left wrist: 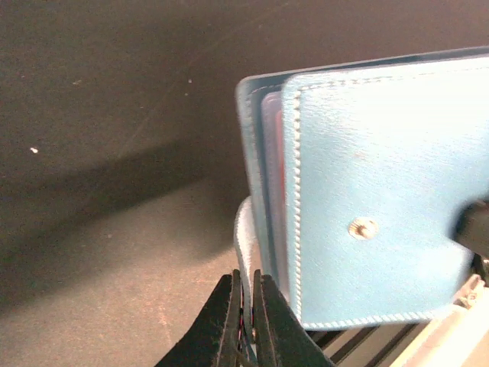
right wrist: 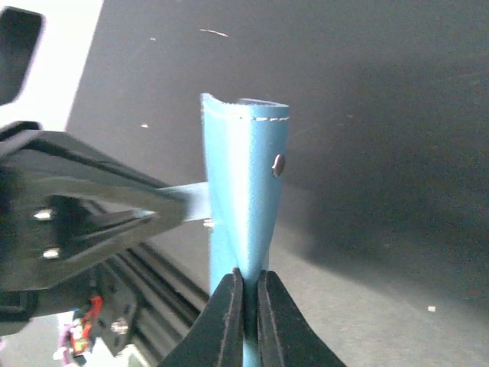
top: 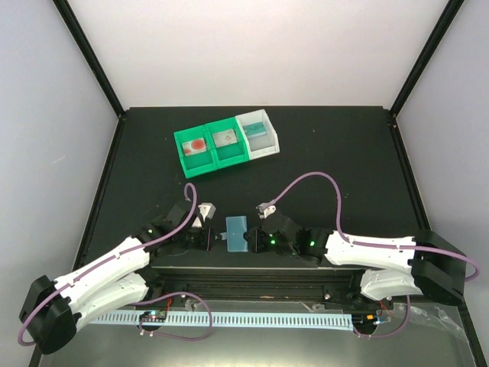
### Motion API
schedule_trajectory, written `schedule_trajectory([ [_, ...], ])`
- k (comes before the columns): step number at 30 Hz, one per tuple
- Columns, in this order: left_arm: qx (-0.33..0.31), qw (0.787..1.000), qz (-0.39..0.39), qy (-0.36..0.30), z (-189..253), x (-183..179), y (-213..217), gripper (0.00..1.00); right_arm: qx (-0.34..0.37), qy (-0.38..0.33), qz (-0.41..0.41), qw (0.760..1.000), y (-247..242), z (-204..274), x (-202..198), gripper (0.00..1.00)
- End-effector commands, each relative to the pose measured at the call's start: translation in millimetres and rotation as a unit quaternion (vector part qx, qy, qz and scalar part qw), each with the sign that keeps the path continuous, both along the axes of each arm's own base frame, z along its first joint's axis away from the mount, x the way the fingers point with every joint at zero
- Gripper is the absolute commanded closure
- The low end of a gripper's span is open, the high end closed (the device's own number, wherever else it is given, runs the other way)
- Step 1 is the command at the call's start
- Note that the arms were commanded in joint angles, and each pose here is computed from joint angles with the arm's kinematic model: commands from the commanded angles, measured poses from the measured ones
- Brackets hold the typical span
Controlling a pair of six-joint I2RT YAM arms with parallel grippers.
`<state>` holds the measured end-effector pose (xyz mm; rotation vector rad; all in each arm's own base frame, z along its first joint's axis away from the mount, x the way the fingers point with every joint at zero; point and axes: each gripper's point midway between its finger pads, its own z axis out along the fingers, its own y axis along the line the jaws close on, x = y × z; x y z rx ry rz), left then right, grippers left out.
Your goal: Take the credit cards out of the card holder
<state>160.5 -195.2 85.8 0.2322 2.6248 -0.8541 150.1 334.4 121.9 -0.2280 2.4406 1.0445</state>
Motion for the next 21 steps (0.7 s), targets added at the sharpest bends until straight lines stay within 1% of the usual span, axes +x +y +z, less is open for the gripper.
schedule_trajectory([
  [1,-0.039,0.999,-0.023,-0.007,11.9,-5.8,-9.9,0.99,-0.049,-0.023,-0.026,0.998,-19.7,-23.0,15.1,0.89],
  [6,-0.086,0.995,-0.042,-0.007,19.9,-10.9,-21.9,0.98,-0.089,-0.028,-0.034,0.995,-30.1,-32.5,19.5,0.77],
  [9,-0.107,0.993,-0.049,-0.004,24.8,-12.2,-28.0,0.98,-0.108,-0.030,-0.036,0.993,-34.9,-32.8,20.3,0.64],
  [11,-0.115,0.992,-0.051,-0.003,27.8,-12.1,-30.6,0.98,-0.108,-0.029,-0.033,0.993,-34.4,-31.7,19.6,0.56],
  [14,-0.125,0.991,-0.049,-0.005,32.4,-10.3,-33.1,0.98,-0.094,-0.018,-0.015,0.995,-26.9,-32.3,14.0,0.48],
  [16,-0.130,0.990,-0.047,-0.005,35.0,-9.5,-34.5,0.98,-0.080,-0.009,-0.002,0.997,-19.2,-32.5,9.8,0.44],
  [21,-0.131,0.990,-0.046,-0.005,38.3,-8.4,-35.2,0.98,-0.057,-0.002,0.030,0.998,1.9,-29.8,6.0,0.38],
])
